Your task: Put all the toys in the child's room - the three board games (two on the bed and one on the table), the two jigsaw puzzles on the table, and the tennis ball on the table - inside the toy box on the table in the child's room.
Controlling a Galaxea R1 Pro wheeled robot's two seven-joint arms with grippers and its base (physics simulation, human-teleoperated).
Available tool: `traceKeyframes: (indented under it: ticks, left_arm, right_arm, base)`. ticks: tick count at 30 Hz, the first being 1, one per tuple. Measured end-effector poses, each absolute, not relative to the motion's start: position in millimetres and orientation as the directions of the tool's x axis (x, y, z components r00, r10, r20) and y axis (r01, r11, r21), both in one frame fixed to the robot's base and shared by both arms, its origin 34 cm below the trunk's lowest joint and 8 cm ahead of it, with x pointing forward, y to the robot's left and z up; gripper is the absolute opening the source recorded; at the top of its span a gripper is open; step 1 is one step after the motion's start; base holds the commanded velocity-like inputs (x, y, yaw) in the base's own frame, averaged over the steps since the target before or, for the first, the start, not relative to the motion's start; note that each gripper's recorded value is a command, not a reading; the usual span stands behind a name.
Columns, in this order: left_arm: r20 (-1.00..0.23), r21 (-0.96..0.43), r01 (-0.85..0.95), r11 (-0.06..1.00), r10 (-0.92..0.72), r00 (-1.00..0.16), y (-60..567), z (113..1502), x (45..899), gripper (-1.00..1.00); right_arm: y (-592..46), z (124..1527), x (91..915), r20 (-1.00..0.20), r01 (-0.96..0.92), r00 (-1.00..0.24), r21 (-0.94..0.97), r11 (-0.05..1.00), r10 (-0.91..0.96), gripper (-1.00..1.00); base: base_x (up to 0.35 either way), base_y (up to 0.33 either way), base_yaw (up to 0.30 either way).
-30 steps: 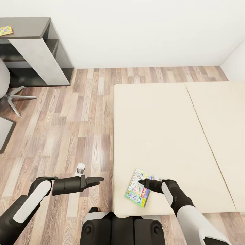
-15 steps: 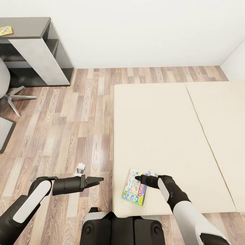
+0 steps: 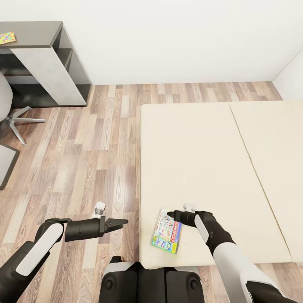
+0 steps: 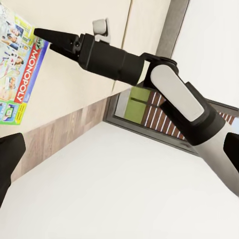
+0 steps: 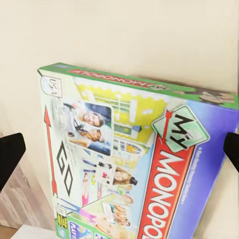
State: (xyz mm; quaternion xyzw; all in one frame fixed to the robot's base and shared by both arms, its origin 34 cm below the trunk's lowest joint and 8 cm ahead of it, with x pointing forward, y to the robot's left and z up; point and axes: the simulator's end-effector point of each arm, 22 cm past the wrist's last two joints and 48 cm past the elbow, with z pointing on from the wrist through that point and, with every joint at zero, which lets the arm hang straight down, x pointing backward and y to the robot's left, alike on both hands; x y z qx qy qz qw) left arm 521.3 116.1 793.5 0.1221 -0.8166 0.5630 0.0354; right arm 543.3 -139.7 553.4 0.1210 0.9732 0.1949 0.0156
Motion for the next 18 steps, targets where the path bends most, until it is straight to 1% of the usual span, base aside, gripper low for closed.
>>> traceKeyframes:
  ticks: [8,18]
  left_arm:
    - [0.195,-0.911,-0.239,0.336,-0.160,-0.968,116,794,521,1.00]
    - [0.194,-0.910,-0.239,0.338,-0.162,-0.968,117,793,522,1.00]
  right_arm:
    - [-144,553,549,-0.011,0.220,-0.970,0.384,0.897,0.242,1.00]
    - [-152,551,541,-0.009,0.220,-0.970,0.373,0.901,0.241,1.00]
  base:
    - [0.000,0.000,0.000]
    - [0.000,0.000,0.000]
